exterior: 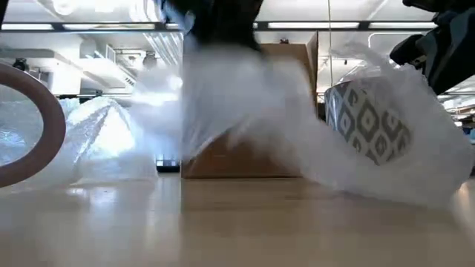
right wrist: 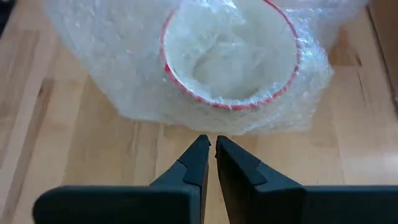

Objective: Wrap mug
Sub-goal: Wrap the white mug with bubble wrap

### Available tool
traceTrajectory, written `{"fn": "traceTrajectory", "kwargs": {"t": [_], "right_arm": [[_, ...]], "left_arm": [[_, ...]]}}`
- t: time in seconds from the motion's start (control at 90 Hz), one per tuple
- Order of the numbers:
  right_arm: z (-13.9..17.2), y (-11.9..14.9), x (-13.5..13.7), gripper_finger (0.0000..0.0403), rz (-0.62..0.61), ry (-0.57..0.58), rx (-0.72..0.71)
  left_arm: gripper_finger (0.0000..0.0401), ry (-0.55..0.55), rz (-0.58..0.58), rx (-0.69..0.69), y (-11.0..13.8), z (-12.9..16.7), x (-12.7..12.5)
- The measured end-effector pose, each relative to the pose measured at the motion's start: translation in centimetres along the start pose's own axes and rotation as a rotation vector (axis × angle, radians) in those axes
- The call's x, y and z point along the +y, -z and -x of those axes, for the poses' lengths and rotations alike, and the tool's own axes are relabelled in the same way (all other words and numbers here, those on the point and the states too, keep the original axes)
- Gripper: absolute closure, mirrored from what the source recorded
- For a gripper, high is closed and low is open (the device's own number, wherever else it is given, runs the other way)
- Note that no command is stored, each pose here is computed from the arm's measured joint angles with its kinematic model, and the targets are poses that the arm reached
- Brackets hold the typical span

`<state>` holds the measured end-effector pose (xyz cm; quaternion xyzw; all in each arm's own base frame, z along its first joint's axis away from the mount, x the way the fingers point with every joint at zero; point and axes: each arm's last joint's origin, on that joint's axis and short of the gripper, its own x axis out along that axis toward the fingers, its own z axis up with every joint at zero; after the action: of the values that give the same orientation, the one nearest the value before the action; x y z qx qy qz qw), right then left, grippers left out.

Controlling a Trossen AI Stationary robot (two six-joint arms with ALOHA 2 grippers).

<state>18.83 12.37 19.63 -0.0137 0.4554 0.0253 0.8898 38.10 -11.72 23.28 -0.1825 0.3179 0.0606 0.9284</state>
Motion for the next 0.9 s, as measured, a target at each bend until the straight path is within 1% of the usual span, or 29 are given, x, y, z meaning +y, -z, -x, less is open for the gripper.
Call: {"fn": "traceTrajectory", "kwargs": {"t": [0.156,0.278,0.422,0.533,0.678,0.822,0.9], "right_arm": [[0.0,-0.3,0.2,0.0384,-0.010,-0.018,-0.032],[-0.3,-0.8,0.5,0.0384,-0.002,-0.039,-0.074],[-1.6,-1.0,1.1,0.0384,0.060,-0.041,-0.081],[-2.9,-0.7,1.3,0.0384,0.096,-0.025,-0.044],[-3.8,-0.7,1.6,0.0384,0.095,-0.022,-0.049],[-4.0,-0.8,1.6,0.0384,0.094,-0.023,-0.051],[-3.4,-1.2,1.6,0.0384,0.096,-0.031,-0.059]], "left_arm": [[0.0401,0.072,-0.010,-0.114,-1.0,-0.1,-0.7],[0.0401,0.108,-0.020,-0.180,-1.2,-0.9,-1.1],[0.0401,0.126,-0.056,-0.258,-1.4,-2.3,-1.0],[0.0401,0.087,-0.034,-0.298,-1.5,-3.5,-0.3],[0.0401,-0.027,-0.014,-0.341,-1.4,-4.1,0.4],[0.0401,-0.039,-0.004,-0.334,-1.0,-4.8,0.7],[0.0401,-0.036,0.016,-0.333,-0.7,-5.4,0.7]]}}
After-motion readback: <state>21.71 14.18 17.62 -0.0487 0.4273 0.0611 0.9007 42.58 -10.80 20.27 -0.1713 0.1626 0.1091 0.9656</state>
